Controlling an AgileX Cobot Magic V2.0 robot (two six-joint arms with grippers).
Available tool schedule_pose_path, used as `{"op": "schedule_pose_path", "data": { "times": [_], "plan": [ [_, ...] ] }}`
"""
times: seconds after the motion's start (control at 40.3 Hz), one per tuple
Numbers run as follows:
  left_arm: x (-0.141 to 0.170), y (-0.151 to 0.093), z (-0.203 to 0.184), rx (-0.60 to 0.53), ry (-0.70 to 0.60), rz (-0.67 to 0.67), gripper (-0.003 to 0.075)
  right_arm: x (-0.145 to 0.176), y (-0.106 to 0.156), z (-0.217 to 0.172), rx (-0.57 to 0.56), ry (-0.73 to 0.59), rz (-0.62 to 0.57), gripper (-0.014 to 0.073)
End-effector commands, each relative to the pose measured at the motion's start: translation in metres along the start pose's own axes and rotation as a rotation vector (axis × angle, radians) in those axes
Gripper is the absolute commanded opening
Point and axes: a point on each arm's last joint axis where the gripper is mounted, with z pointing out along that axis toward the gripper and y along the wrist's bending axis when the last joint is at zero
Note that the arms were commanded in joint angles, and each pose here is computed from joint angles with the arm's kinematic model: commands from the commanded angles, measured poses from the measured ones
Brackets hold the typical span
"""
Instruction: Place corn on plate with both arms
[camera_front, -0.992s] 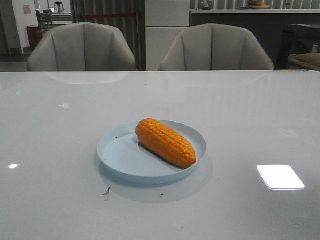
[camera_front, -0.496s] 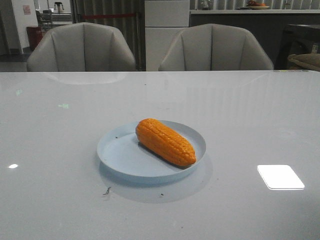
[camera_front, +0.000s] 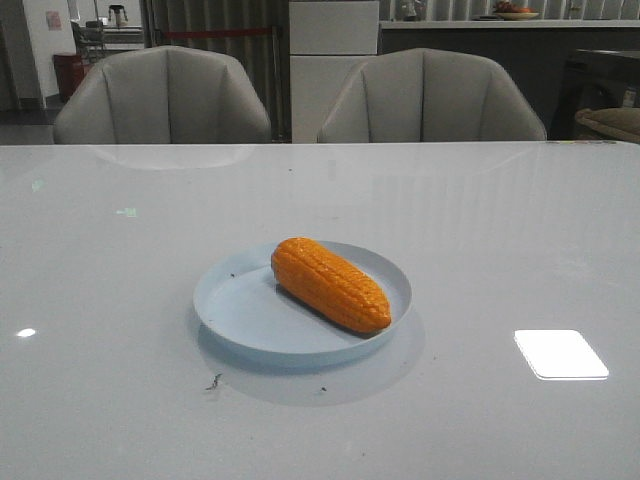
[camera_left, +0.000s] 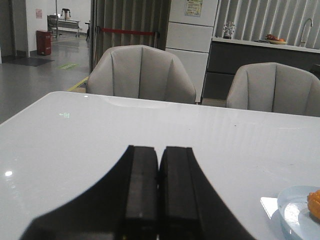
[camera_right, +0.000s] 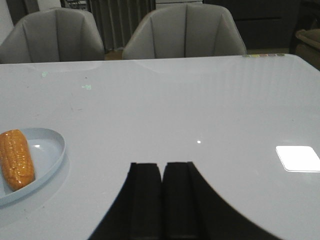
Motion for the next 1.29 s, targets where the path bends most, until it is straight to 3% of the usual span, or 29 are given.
{"op": "schedule_pose_path", "data": {
  "times": [0.0, 1.264],
  "plan": [
    [-0.0077, -0.0008, -0.0016, 0.01, -0.098, -0.013, 0.009, -0.0085, 0.0005, -0.0029, 0.005, -0.064, 0.008, 0.0021],
    [-0.0077, -0.0008, -0.0016, 0.01, -0.098, -0.013, 0.009, -0.0121, 0.0013, -0.0031, -0.007, -0.104, 0.007, 0.0021]
  ]
}}
